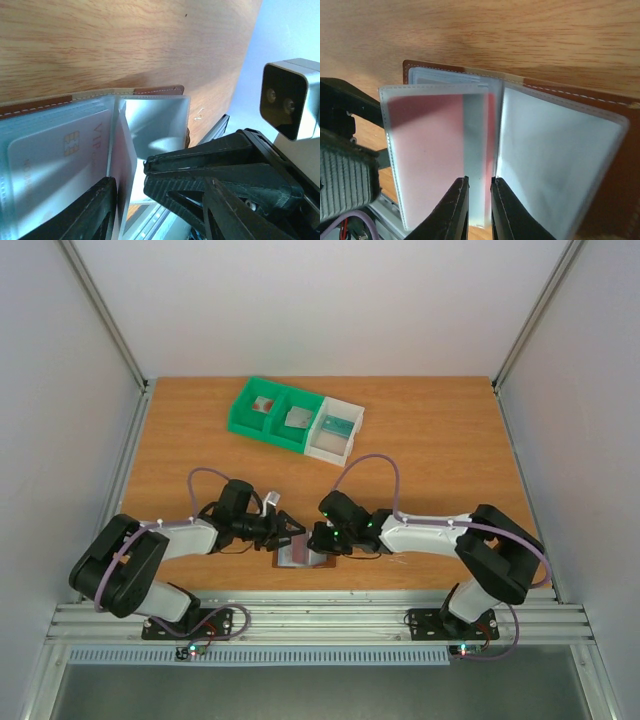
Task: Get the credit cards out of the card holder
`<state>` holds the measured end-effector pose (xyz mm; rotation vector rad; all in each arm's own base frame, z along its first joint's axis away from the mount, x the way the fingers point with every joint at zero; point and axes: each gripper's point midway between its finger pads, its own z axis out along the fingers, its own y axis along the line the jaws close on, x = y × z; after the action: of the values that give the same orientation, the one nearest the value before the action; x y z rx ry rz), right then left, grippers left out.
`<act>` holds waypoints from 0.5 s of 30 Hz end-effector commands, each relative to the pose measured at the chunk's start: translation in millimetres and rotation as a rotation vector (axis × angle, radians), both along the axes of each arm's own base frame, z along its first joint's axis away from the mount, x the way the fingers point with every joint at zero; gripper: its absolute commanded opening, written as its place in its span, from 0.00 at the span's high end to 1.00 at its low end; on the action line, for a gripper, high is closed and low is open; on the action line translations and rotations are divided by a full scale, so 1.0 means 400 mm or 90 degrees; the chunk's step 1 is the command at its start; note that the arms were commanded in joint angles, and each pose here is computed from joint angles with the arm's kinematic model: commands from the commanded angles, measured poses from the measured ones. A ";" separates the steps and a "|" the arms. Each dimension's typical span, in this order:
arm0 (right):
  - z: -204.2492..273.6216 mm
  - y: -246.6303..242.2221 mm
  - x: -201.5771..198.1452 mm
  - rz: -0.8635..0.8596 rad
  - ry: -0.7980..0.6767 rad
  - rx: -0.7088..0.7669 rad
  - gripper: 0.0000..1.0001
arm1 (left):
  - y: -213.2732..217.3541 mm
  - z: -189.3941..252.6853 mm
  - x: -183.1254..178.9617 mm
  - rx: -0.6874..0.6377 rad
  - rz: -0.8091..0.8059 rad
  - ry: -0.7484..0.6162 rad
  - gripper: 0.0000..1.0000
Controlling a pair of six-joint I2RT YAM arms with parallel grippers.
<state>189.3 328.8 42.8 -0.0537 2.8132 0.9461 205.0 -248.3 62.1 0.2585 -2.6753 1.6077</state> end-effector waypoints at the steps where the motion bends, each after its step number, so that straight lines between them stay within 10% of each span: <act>1: 0.016 -0.041 0.003 -0.018 -0.030 -0.022 0.85 | -0.024 0.049 0.026 -0.028 -0.003 -0.047 0.52; 15: 0.109 -0.155 0.026 -0.091 -0.123 -0.074 0.86 | -0.094 0.076 0.015 -0.024 -0.036 -0.066 0.53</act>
<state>196.5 284.4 85.2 0.0190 2.6742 0.8063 199.4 -271.7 74.6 0.1664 -2.6744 1.6203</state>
